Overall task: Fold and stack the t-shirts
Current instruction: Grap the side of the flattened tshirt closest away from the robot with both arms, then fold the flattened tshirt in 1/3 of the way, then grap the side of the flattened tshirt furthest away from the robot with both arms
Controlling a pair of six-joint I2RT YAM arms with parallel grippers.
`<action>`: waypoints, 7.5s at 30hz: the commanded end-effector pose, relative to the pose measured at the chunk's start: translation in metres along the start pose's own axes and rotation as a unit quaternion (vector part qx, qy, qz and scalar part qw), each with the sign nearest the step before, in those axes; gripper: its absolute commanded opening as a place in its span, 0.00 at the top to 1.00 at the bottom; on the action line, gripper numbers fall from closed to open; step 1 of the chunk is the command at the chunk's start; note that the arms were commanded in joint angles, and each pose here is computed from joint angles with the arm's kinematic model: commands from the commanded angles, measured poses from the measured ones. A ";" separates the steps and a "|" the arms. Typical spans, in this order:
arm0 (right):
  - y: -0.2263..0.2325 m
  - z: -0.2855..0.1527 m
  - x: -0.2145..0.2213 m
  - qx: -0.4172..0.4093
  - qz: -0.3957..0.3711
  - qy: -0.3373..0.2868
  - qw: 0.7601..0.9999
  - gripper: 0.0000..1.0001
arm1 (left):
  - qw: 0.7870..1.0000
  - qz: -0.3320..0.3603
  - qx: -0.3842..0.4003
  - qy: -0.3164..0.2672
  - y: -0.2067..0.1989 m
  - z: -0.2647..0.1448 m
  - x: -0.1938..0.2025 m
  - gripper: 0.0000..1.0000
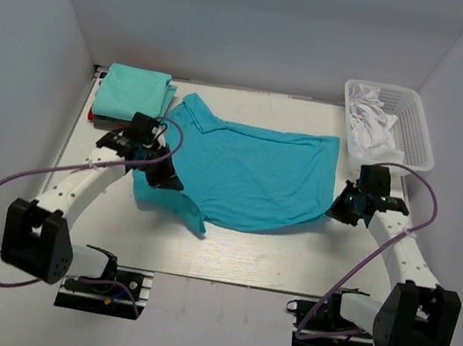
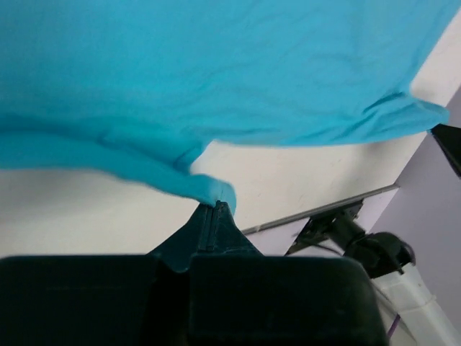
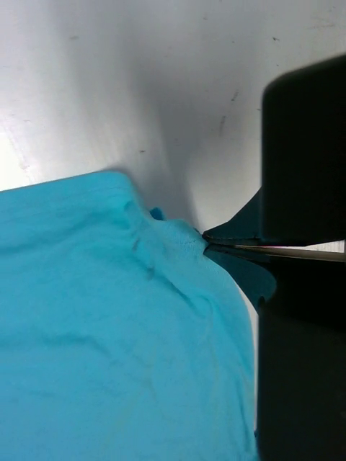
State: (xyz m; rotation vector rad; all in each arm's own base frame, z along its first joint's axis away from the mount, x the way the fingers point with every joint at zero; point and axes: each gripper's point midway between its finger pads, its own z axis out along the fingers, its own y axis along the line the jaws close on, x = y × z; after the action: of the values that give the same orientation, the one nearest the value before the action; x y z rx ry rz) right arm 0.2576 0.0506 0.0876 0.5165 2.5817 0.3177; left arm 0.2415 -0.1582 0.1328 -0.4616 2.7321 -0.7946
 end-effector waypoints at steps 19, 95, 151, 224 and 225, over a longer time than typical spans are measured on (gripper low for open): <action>0.016 -0.001 -0.104 0.072 -0.029 -0.049 0.996 1.00 | 0.969 0.079 -0.047 -0.227 -0.043 -0.024 -0.174 1.00; -0.014 0.030 0.113 -0.009 0.012 0.172 0.985 0.10 | 0.961 -0.149 -0.225 0.059 0.128 0.013 0.069 0.00; 0.057 -0.012 -0.061 -0.051 -0.053 -0.038 0.997 0.10 | 0.949 0.052 -0.238 -0.201 0.084 0.094 -0.240 0.91; 0.029 0.155 -0.143 0.179 0.004 -0.156 0.971 0.69 | 0.974 0.067 -0.182 -0.121 0.015 0.023 -0.212 1.00; 0.030 0.151 -0.145 0.176 0.004 -0.162 0.971 0.74 | 0.975 0.067 -0.178 -0.119 0.014 0.023 -0.211 1.00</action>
State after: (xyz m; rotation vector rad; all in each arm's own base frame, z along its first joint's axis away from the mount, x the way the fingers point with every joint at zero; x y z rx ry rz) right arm 0.4588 0.0381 0.0203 0.6198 2.3579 -0.2172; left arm 0.4408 -0.0745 0.1071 -0.4216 2.7139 -0.1414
